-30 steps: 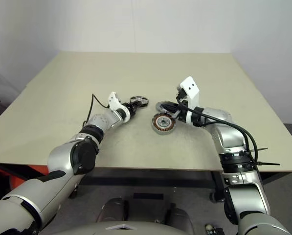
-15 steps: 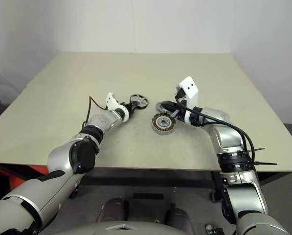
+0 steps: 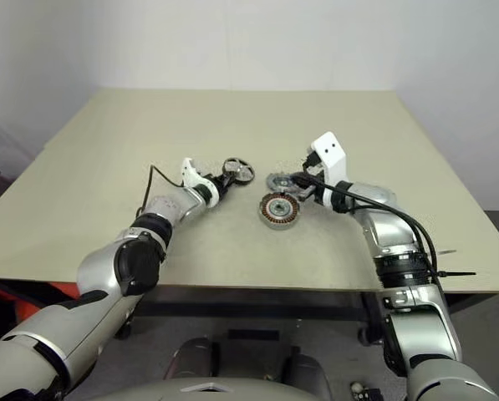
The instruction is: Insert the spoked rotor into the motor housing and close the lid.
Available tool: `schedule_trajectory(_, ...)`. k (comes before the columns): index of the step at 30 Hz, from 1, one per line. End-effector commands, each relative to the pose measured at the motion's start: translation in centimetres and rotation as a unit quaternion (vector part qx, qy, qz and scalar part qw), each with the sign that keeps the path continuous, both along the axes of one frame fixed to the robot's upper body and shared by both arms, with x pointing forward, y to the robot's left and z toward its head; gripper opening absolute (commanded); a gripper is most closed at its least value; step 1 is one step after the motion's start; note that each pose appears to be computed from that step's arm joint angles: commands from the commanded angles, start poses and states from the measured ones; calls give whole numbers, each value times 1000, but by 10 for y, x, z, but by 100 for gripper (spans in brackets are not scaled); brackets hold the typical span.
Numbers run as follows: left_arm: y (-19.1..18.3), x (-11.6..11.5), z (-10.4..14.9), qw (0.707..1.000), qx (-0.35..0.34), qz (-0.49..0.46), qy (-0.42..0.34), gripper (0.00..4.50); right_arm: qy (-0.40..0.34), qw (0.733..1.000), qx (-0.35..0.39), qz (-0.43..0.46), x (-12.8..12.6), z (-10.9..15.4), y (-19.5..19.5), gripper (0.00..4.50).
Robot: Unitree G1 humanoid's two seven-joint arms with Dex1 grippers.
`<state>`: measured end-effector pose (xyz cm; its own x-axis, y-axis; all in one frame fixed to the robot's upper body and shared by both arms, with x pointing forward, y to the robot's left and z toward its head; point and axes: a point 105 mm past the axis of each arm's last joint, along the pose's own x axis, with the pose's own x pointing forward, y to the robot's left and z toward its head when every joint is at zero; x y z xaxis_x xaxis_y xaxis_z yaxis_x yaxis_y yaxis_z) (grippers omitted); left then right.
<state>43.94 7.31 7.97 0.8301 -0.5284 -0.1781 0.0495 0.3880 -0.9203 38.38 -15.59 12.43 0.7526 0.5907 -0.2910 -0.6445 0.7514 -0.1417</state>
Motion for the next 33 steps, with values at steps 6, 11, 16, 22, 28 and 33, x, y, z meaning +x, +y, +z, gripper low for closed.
schedule_trajectory(6, 16, -23, 64, 983, -124, -106, -89, 59, -34, 995, -81, -44, 8, 6, -39, 0)
schedule_trajectory(11, -6, -56, 59, 972, -131, -182, -69, 59, -34, 993, -101, -47, 10, 2, -44, 0)
schedule_trajectory(16, -32, -63, 51, 968, -132, -210, -50, 59, -34, 992, -108, -55, 14, 0, -47, 0)
schedule_trajectory(22, -66, -71, 43, 960, -110, -255, -38, 59, -38, 991, -112, -60, 13, 1, -48, 0)
schedule_trajectory(28, -79, -75, 33, 957, -103, -269, -22, 59, -39, 991, -111, -66, 10, 1, -52, 0)
schedule_trajectory(33, -80, -74, 23, 960, -92, -265, -5, 59, -42, 990, -110, -72, 10, 2, -54, 0)
